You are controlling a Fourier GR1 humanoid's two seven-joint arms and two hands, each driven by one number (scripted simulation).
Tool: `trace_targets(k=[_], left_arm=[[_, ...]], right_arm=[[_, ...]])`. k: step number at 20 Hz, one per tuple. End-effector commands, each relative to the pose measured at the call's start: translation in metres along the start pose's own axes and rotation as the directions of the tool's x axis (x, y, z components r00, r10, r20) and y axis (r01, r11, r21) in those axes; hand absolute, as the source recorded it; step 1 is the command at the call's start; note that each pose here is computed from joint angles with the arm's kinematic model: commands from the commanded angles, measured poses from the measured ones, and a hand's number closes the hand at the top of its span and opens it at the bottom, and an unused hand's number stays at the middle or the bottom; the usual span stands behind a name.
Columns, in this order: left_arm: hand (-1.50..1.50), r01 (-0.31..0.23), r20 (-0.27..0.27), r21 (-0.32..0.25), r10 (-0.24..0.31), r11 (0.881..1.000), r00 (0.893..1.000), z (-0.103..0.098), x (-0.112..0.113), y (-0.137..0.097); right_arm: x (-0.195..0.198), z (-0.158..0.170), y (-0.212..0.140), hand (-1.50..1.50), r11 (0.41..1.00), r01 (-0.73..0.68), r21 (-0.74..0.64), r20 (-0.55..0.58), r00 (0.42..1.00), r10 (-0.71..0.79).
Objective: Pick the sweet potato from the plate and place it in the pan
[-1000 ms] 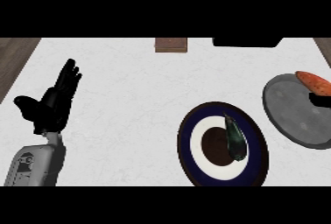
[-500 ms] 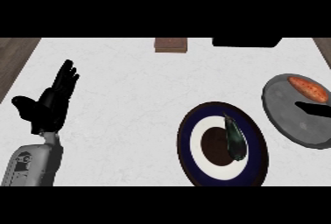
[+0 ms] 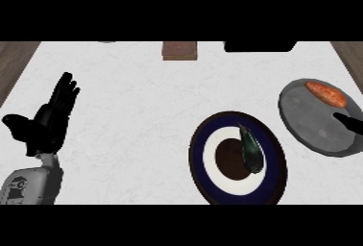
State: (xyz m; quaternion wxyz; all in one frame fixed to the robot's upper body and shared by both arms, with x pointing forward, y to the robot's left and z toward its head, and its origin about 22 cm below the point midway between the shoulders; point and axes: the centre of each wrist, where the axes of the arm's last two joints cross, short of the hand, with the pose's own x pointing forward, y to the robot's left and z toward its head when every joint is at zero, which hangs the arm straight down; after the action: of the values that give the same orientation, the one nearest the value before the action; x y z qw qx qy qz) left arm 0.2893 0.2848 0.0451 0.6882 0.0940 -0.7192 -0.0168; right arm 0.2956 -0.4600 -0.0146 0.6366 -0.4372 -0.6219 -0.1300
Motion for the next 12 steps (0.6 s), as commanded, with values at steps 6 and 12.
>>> trace_targets(k=[6, 12], left_arm=[[0.00, 0.020, -0.037, 0.046, -0.018, 0.999, 0.999, 0.002, -0.005, 0.013], [0.00, 0.018, -0.022, 0.073, -0.016, 0.997, 1.000, 0.006, 0.002, 0.019]], right_arm=[[-0.037, 0.065, -0.032, -1.50, 0.975, 0.177, 0.133, 0.064, 0.980, -0.187], [-0.022, 0.110, -0.073, -1.50, 0.971, 0.187, 0.149, 0.092, 0.975, -0.202]])
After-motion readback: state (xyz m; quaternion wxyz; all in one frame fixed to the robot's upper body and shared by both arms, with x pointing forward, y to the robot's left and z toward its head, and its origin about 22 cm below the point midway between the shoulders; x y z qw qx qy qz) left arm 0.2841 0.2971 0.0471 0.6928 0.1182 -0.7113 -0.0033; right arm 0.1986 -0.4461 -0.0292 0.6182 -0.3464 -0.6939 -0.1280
